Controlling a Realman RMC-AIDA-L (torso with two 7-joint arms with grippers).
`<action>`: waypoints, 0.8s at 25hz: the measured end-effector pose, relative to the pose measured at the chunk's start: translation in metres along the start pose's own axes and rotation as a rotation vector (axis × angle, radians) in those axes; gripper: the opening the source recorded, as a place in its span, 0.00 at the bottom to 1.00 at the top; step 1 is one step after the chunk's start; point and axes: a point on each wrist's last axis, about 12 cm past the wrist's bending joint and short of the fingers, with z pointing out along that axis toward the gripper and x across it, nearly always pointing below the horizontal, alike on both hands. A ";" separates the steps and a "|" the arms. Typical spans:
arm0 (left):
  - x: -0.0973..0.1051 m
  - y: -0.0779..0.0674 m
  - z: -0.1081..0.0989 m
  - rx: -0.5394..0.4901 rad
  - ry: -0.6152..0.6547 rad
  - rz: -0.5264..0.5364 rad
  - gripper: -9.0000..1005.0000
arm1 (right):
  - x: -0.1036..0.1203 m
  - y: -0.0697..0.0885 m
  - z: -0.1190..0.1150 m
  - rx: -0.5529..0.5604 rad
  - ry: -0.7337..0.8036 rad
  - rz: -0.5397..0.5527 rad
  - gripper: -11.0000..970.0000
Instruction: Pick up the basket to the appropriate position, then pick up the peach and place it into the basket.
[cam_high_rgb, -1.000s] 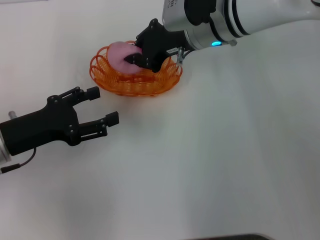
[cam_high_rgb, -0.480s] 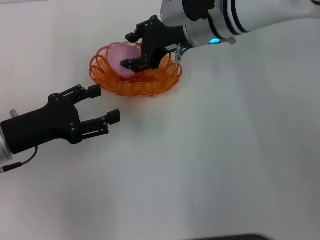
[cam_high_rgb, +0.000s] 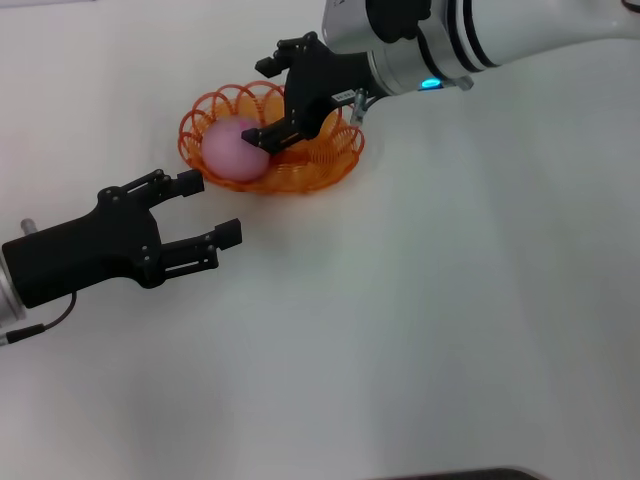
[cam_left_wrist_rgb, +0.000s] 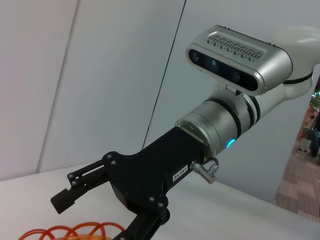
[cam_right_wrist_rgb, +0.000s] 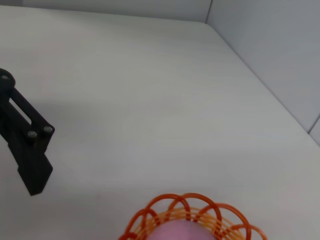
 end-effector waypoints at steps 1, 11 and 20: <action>0.000 0.000 0.000 0.000 0.000 0.000 0.87 | 0.000 0.000 0.000 0.001 0.000 0.002 0.93; 0.000 0.000 0.000 0.002 0.001 -0.001 0.87 | 0.006 0.001 -0.020 -0.043 -0.020 0.047 0.96; 0.001 0.000 0.000 0.001 0.001 -0.006 0.87 | 0.045 0.007 -0.083 -0.072 -0.029 0.141 0.96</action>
